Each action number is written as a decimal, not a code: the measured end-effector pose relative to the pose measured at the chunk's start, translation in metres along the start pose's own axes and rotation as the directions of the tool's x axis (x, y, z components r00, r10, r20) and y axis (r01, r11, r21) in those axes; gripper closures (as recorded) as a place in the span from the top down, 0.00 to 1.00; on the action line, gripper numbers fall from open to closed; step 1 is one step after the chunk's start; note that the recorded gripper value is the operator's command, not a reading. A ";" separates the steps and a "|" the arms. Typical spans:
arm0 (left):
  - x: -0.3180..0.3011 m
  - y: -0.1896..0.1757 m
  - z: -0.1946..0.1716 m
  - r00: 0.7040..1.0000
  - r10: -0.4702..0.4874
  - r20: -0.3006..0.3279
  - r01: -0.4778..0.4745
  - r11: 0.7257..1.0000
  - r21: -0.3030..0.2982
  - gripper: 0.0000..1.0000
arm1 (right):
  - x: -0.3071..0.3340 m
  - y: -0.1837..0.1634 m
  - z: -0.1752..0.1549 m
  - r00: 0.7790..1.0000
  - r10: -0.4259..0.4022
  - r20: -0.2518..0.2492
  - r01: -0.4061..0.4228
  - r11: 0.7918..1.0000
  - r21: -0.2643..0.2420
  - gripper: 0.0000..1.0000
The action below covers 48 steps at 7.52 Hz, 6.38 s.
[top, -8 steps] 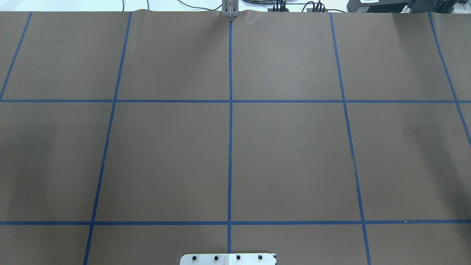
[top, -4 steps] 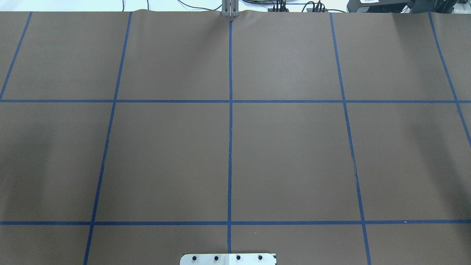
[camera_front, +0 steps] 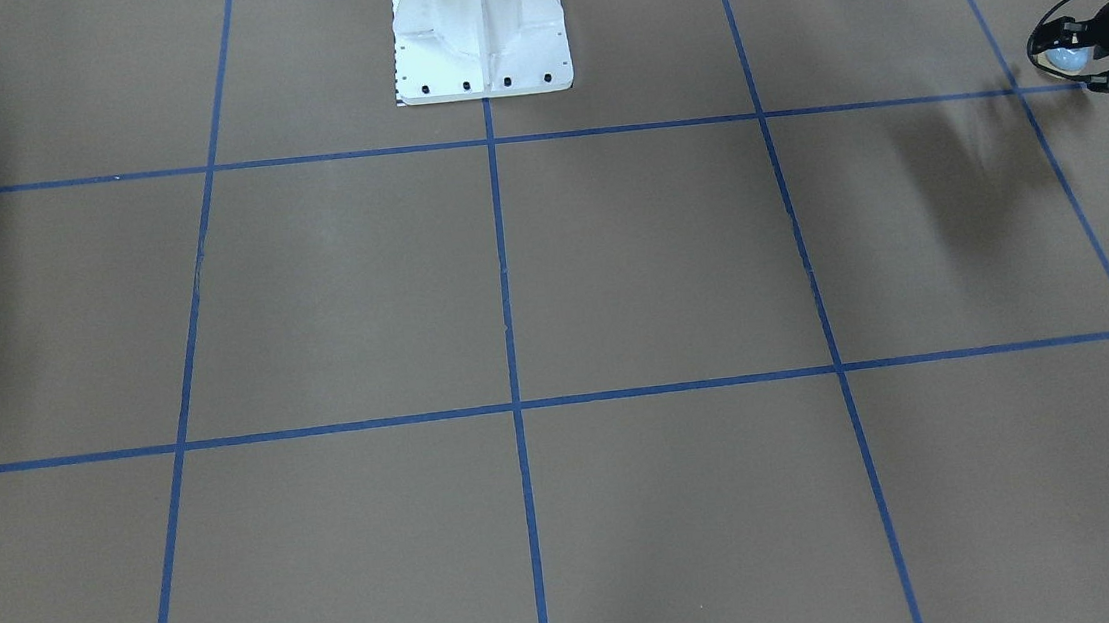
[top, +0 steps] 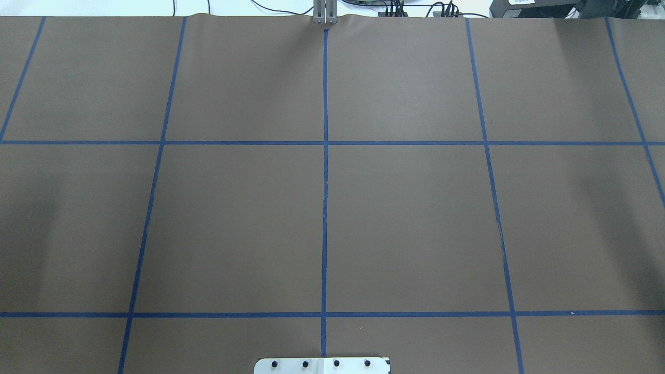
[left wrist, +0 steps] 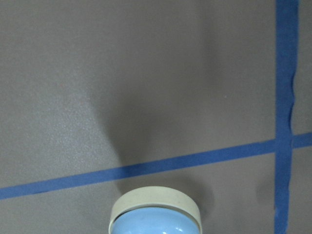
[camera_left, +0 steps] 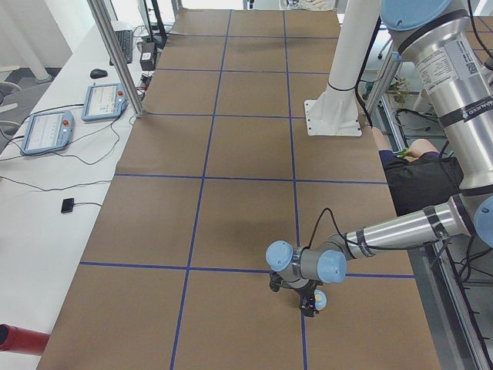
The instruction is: Place and press bell with both arms
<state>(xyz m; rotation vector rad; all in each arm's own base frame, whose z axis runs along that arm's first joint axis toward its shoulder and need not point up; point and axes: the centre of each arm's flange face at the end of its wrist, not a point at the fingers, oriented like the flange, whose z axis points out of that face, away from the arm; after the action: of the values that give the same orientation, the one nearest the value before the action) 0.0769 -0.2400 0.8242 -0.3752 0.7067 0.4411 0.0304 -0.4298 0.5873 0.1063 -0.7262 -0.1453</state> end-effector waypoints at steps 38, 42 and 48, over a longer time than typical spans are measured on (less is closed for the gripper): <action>0.739 -0.475 -0.323 0.954 -0.228 -0.197 0.283 0.903 0.323 1.00 | -0.007 -0.002 -0.007 1.000 -0.010 0.015 0.010 1.000 0.015 1.00; 0.717 -0.474 -0.366 0.959 -0.188 -0.214 0.259 0.889 0.378 0.99 | -0.008 -0.003 -0.007 1.000 -0.005 0.022 0.005 1.000 0.012 1.00; 0.441 -0.431 -0.386 0.996 0.038 -0.086 0.011 0.856 0.516 0.99 | -0.031 -0.044 -0.031 0.997 -0.068 0.047 0.063 0.993 0.096 1.00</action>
<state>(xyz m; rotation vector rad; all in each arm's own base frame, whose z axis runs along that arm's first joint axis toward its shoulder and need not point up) 0.3865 -0.6716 0.3266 0.1216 0.8880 0.2311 0.0239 -0.4664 0.5380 0.2179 -0.7799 -0.1764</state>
